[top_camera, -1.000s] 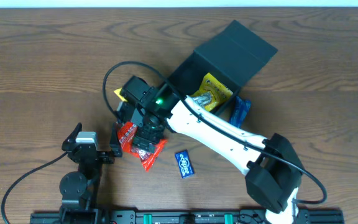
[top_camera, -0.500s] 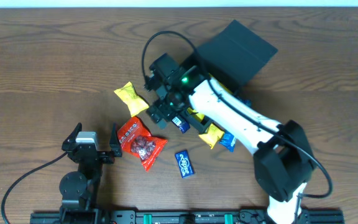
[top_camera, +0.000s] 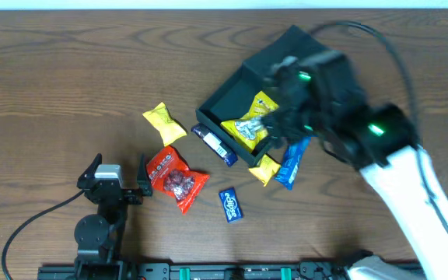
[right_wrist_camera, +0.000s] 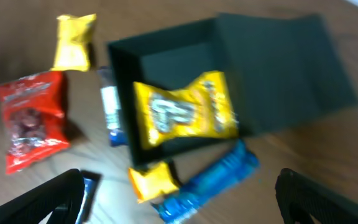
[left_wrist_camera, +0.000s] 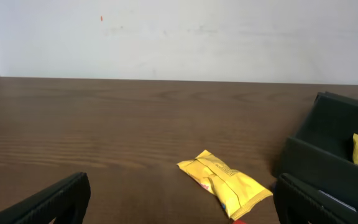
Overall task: Pack container
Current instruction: 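Retract right gripper to the right side, then move left gripper to the red HACKS bag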
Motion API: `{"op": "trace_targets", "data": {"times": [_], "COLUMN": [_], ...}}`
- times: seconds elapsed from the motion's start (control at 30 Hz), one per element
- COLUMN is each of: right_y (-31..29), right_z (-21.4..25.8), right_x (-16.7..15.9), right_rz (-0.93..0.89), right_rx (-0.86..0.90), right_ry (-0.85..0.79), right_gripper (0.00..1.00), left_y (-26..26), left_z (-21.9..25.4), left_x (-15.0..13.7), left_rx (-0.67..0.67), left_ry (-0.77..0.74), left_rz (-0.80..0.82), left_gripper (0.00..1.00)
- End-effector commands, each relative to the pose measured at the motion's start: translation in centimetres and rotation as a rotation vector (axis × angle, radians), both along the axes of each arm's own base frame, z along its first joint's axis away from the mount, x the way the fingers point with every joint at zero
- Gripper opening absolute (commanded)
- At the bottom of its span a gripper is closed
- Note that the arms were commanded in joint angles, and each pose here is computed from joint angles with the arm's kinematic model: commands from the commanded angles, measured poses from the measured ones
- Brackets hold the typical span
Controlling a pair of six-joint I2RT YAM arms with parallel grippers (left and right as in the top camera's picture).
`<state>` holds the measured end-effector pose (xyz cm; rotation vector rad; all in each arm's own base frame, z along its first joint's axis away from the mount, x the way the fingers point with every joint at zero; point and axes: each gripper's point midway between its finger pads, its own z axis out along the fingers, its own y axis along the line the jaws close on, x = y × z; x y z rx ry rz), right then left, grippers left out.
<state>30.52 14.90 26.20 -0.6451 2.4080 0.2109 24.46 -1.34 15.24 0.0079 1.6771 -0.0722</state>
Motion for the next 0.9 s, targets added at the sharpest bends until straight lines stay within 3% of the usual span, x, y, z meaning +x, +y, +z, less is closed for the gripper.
{"op": "trace_targets", "data": {"times": [0.0, 0.2, 0.3, 0.5, 0.87], "right_y": [-3.4, -6.9, -7.5, -7.5, -7.4], "right_z": [0.9, 0.9, -0.2, -1.0, -1.3], "right_x": [-0.8, -3.1, -3.4, -3.2, -3.1], "right_rz": [-0.078, -0.152, -0.173, -0.171, -0.171], "right_rx": [-0.006, 0.001, -0.03, -0.042, -0.046], "right_ry": [-0.062, -0.165, -0.147, -0.113, -0.104], "right_gripper": [0.98, 0.99, 0.99, 0.99, 0.99], "left_y": [0.6, 0.8, -0.6, -0.8, 1.3], "left_z": [-1.7, -1.5, -1.5, -1.0, 6.7], "left_x": [-0.1, -0.1, -0.1, -0.3, -3.3], "left_rx": [0.013, -0.005, -0.015, -0.044, -0.066], "left_ry": [0.054, 0.046, 0.046, 0.047, 0.139], "left_rz": [0.034, 0.046, -0.036, -0.047, 0.076], "left_gripper": [0.95, 0.95, 0.95, 0.95, 0.96]}}
